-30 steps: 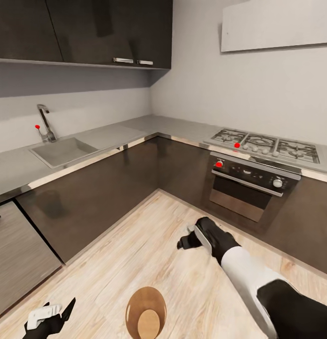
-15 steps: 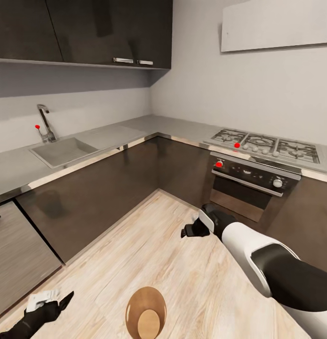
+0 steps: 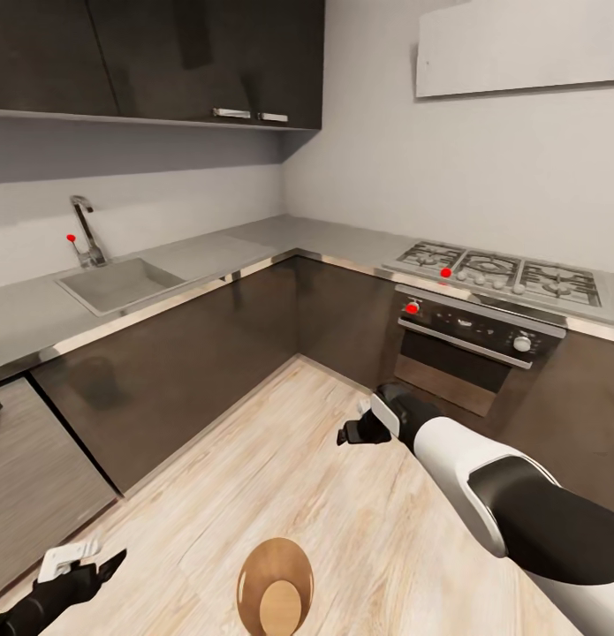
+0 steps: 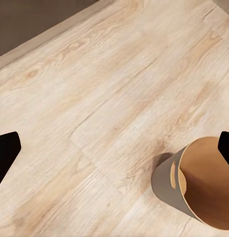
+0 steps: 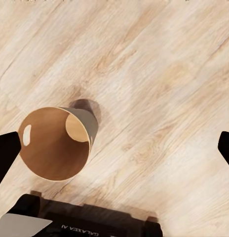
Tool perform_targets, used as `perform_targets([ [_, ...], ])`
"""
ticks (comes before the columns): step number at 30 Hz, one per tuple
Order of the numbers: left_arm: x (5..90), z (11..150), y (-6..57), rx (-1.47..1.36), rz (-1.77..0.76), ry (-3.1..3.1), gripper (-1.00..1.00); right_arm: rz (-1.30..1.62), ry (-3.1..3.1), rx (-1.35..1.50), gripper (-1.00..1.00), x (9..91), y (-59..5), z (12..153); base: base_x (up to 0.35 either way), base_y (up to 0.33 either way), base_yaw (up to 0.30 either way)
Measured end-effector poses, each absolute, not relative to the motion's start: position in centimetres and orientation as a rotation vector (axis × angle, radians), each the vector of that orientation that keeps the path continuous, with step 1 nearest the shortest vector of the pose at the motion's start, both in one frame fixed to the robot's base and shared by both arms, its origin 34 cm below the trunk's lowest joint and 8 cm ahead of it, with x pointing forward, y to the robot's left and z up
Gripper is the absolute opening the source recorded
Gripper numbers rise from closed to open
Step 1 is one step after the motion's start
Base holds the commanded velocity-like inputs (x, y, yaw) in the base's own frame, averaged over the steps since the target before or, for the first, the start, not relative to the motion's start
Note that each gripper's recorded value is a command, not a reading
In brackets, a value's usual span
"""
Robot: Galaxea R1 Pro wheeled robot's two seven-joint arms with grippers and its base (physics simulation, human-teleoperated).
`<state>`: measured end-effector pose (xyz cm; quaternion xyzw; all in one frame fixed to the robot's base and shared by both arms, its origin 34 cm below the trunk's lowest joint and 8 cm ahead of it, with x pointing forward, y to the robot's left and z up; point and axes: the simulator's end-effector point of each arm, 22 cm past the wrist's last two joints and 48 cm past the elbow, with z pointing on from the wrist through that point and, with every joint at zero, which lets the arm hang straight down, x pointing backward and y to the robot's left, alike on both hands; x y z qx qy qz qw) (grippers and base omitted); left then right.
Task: Put the three can of soda from the living room inside the tash can in the kitchen.
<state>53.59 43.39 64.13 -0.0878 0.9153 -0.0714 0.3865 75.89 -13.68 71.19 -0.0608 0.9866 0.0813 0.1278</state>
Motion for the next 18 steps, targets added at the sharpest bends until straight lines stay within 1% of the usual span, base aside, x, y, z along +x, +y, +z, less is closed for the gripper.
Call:
perform_targets([
  [11, 52.85, 63.13, 43.51, -0.238, -0.181, 2.340, 1.00, 0.229, 2.843, -0.175, 1.00, 76.24, -13.85, 70.91, 0.000, 0.226, 0.000],
  [18, 52.89, 63.17, 43.48, -0.236, -0.182, 2.338, 1.00, 0.226, 2.844, -0.176, 1.00, 76.14, -13.94, 70.74, 0.000, 0.056, 0.000],
])
